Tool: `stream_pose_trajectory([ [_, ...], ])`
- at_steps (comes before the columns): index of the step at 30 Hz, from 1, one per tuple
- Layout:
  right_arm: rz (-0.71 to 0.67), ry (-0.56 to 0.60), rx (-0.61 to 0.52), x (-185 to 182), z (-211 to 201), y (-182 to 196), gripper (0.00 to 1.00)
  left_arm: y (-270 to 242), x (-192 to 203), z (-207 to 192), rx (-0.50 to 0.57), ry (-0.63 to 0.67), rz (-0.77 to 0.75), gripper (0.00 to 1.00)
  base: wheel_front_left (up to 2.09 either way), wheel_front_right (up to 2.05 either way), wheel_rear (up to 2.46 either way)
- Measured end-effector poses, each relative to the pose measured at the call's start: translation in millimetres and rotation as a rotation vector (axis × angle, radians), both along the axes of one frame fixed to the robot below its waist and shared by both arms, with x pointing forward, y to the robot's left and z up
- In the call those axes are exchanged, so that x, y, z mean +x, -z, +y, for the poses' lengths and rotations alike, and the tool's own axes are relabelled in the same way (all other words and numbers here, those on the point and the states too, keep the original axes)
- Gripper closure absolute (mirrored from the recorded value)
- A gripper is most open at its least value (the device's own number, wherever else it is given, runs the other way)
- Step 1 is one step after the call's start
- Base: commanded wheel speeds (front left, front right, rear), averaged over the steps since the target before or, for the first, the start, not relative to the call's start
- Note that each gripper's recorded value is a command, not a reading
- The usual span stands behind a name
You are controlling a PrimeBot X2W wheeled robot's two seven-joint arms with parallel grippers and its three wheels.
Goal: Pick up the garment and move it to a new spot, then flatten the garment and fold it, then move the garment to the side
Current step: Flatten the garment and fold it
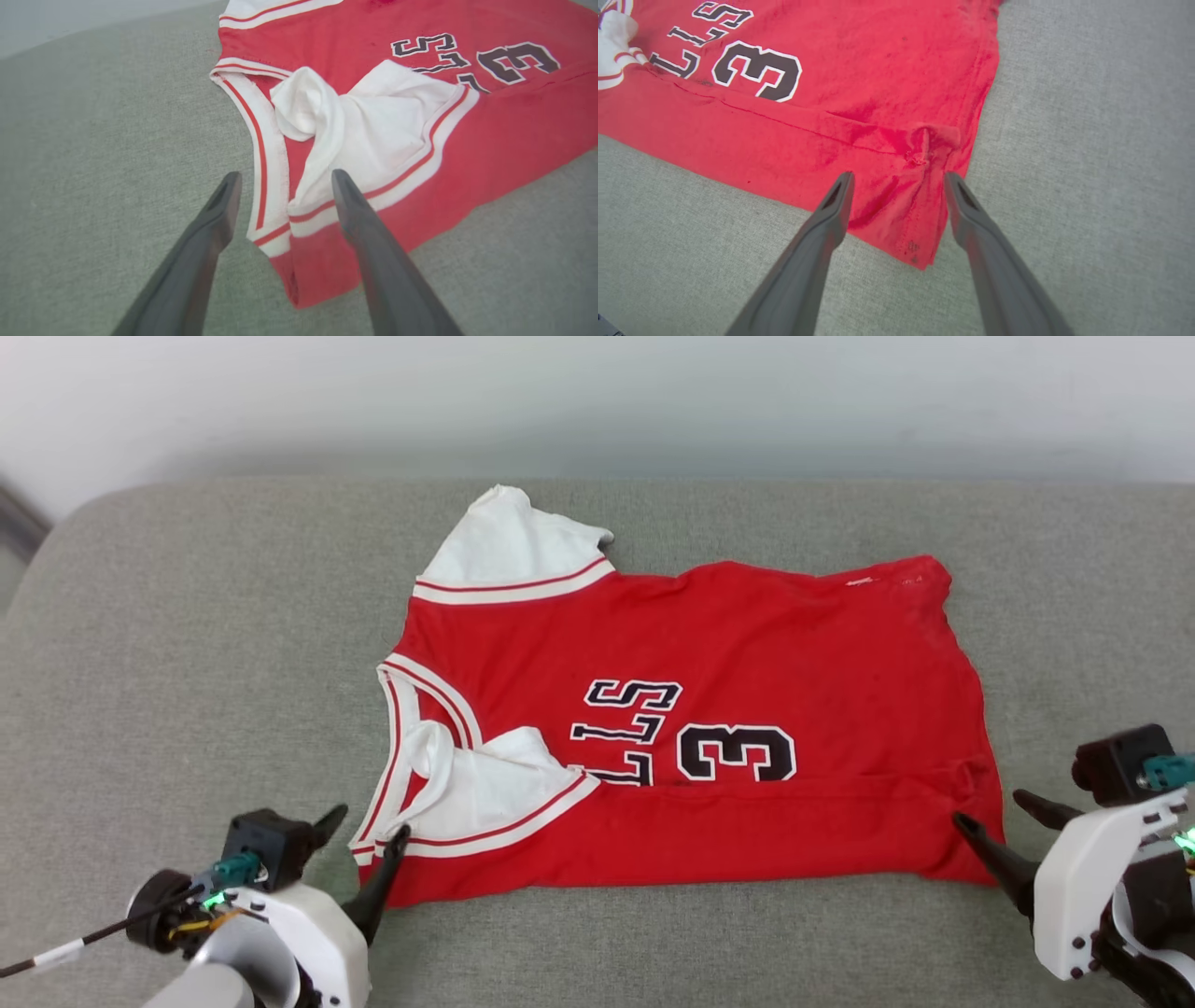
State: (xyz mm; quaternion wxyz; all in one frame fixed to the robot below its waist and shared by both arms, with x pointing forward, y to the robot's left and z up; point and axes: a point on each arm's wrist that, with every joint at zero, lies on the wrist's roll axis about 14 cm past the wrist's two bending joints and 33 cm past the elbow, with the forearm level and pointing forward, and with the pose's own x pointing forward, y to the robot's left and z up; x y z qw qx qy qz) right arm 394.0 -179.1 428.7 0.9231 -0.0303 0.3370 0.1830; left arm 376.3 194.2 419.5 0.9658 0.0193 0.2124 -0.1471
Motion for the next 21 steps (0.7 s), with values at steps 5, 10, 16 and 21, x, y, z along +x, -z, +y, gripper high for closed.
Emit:
stream_pose_trajectory([
  [5, -0.025, 0.037, 0.004, -6.4, -5.6, -7.6, 0.0, 8.6, -21.8, -0.4, 0.008, -0.01, 0.108, 0.0, 0.0, 0.0, 0.0],
  [10, -0.041, 0.047, -0.019, -6.6, -7.9, -10.5, 0.0, 24.2, -26.9, 11.8, 0.1, -0.029, 0.202, 0.0, 0.0, 0.0, 0.0],
  [16, -0.032, 0.061, -0.016, -6.4, -9.2, -9.9, 0.0, 40.1, -24.8, 10.2, 0.114, -0.036, 0.273, 0.0, 0.0, 0.0, 0.0],
  [21, -0.019, 0.073, -0.019, -6.5, -11.5, -6.4, 0.0, 54.9, -25.9, 7.2, 0.111, -0.021, 0.352, 0.65, 0.0, 0.0, 0.0],
])
